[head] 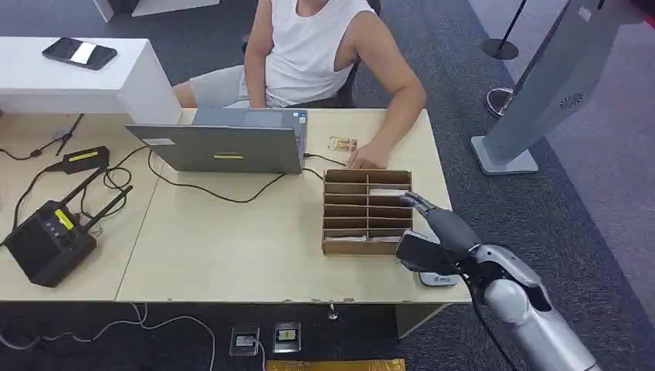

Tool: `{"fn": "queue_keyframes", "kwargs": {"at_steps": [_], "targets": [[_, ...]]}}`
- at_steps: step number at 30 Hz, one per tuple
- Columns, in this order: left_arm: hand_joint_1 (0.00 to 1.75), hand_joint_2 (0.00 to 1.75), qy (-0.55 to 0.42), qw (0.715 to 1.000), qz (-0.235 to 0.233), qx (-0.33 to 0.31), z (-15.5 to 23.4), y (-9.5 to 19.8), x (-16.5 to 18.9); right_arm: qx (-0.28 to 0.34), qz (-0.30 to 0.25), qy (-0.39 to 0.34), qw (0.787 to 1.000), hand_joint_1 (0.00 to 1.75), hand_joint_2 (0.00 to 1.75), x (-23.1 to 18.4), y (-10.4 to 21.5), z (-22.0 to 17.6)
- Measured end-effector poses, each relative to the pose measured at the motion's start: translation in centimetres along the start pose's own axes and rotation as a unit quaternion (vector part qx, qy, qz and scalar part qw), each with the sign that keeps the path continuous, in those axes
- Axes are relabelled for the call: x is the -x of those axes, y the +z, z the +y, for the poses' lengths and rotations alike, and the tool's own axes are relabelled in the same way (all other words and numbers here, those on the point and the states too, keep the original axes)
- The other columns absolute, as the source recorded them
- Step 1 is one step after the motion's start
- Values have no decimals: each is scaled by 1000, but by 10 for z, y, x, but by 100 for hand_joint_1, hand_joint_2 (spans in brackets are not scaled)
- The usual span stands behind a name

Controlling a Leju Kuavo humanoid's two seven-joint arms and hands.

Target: Pass the card to the sensor for recognition and then transmit it.

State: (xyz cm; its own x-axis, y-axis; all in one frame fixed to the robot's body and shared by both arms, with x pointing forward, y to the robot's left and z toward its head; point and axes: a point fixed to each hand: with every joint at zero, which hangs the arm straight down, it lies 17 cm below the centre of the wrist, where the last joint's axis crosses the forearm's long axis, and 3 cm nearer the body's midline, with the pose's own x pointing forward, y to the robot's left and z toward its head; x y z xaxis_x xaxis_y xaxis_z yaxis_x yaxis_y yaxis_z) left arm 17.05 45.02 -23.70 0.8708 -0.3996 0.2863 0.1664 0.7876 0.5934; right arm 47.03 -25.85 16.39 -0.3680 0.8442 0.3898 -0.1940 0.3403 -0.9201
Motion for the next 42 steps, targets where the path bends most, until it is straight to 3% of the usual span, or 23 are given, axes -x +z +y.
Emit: {"fn": "queue_keyframes", "kwargs": {"at_steps": [3,8,20,42], "targets": [[0,175,5,1000,8,-3,1,0,2,71,7,86,994,0,175,0,-5,-20],[0,175,6,1000,9,-3,-1,0,2,121,-10,118,986,0,175,-18,-8,-13],[0,175,3,1000,8,-2,-2,1,2,83,-22,77,993,0,175,-34,-9,45],[0,175,-2,1000,6,-4,-2,1,1,108,14,81,991,0,175,-3,-14,48]]}}
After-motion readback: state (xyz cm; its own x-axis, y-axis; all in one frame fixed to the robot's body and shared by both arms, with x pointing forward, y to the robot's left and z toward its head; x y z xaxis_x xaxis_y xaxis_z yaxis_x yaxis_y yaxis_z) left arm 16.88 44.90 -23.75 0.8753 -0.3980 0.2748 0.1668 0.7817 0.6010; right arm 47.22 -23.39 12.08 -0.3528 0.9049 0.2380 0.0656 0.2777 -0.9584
